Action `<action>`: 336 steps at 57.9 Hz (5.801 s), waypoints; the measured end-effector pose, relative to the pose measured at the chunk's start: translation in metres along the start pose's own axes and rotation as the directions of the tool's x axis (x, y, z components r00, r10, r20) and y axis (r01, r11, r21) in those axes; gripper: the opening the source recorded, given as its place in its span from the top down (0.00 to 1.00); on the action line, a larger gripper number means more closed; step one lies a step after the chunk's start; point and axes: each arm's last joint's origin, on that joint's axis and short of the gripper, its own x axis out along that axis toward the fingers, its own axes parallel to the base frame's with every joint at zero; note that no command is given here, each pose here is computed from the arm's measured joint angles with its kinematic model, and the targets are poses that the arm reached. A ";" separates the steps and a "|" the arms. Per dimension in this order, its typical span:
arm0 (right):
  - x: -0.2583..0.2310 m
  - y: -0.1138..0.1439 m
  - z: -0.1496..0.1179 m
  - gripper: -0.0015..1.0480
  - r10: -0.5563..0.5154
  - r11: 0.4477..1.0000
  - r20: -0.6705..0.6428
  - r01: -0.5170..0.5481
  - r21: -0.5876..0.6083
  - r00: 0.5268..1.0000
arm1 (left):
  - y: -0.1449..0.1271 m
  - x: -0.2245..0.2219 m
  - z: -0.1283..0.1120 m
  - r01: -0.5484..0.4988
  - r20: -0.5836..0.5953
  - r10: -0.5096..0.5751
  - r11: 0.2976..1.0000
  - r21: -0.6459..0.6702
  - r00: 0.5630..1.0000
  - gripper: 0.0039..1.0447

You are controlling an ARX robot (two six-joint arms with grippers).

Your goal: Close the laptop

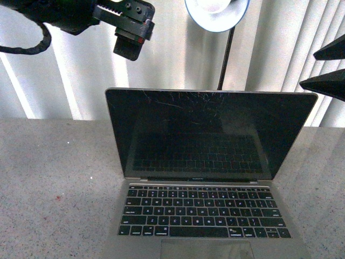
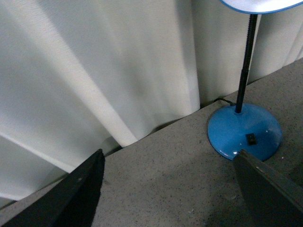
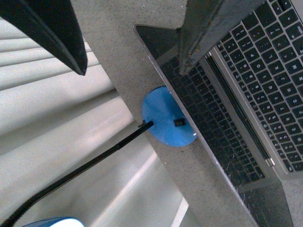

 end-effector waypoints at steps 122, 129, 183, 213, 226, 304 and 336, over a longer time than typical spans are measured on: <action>0.047 0.008 0.018 0.97 0.230 0.933 -0.099 -0.248 -0.261 0.968 | -0.036 0.015 -0.022 0.288 -0.250 -0.253 0.950 0.118 0.935 0.97; 0.047 0.012 0.018 0.97 0.249 0.928 -0.105 -0.268 -0.258 0.963 | -0.037 0.015 -0.025 0.292 -0.257 -0.255 0.949 0.117 0.932 0.97; 0.045 0.034 0.011 0.97 0.313 0.897 -0.167 -0.349 -0.271 0.935 | -0.047 -0.005 -0.045 0.362 -0.311 -0.317 0.927 0.096 0.896 0.97; 0.044 0.041 0.008 0.97 0.348 0.883 -0.180 -0.386 -0.266 0.920 | -0.057 -0.007 -0.052 0.384 -0.322 -0.335 0.917 0.103 0.886 0.97; 0.045 0.044 0.008 0.97 0.355 0.879 -0.182 -0.394 -0.267 0.917 | -0.060 -0.008 -0.056 0.398 -0.329 -0.347 0.912 0.099 0.878 0.97; 0.051 0.070 -0.009 0.97 0.414 0.856 -0.207 -0.457 -0.243 0.886 | -0.074 -0.008 -0.081 0.462 -0.372 -0.400 0.882 0.094 0.838 0.97; 0.059 0.081 -0.014 0.97 0.439 0.842 -0.215 -0.483 -0.239 0.872 | -0.078 -0.007 -0.094 0.478 -0.378 -0.416 0.874 0.084 0.827 0.97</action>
